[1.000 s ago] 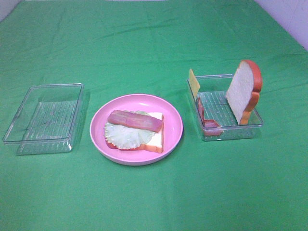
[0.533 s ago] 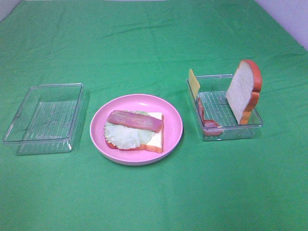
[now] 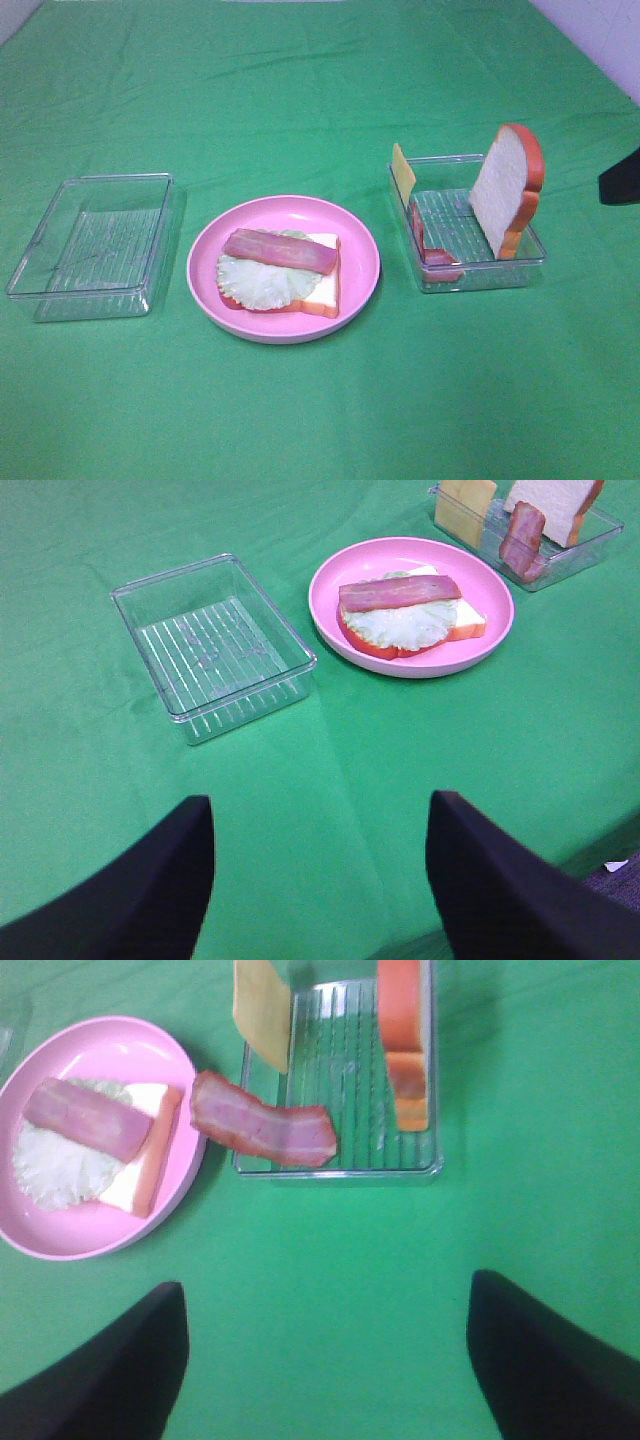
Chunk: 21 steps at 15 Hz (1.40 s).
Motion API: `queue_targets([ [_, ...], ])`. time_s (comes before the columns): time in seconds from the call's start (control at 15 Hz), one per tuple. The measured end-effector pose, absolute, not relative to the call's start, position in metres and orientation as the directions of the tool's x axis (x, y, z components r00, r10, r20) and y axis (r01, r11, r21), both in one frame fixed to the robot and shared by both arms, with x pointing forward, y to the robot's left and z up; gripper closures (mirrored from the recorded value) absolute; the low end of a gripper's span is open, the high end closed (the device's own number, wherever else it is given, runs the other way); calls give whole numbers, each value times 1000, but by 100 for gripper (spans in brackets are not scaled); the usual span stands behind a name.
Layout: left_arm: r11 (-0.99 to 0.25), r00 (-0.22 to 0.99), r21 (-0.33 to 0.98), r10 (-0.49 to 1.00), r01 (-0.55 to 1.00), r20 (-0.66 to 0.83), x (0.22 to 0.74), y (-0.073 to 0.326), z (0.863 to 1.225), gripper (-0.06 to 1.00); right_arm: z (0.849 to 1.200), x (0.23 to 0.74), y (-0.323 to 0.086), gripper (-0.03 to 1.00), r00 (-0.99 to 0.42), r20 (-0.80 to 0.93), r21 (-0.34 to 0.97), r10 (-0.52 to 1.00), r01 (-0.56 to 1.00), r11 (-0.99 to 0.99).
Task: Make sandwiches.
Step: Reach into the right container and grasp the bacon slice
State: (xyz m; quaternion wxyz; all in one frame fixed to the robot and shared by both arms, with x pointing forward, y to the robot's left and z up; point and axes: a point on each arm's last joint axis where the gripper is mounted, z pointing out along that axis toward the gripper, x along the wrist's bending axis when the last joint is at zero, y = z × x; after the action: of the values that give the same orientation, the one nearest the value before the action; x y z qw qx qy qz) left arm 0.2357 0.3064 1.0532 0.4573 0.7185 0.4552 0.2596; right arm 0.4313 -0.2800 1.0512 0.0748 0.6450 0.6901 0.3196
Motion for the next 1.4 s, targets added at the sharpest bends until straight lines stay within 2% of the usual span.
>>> queue_targets([
  [0.33, -167, 451, 894, 892, 417, -43, 236, 306, 1053, 35, 1033, 500, -273, 28, -195, 395, 368, 898, 929, 40],
  [0.4, -167, 451, 894, 892, 417, -43, 236, 306, 1053, 35, 1025, 511, -263, 28, -231, 387, 335, 893, 937, 97],
  [0.47, -167, 451, 894, 892, 417, -43, 236, 306, 1053, 35, 1010, 532, -232, 28, -294, 336, 258, 895, 942, 213],
  [0.73, -167, 451, 894, 892, 417, -43, 236, 306, 1053, 35, 991, 562, -184, 28, -307, 221, 119, 926, 951, 286],
  [1.2, -167, 451, 894, 892, 417, -43, 236, 306, 1053, 35, 965, 624, -152, 28, -246, 214, 74, 945, 969, 235],
  [1.4, -167, 451, 894, 892, 417, -43, 236, 306, 1053, 35, 952, 630, -149, 33, -238, 216, 31, 947, 971, 237],
])
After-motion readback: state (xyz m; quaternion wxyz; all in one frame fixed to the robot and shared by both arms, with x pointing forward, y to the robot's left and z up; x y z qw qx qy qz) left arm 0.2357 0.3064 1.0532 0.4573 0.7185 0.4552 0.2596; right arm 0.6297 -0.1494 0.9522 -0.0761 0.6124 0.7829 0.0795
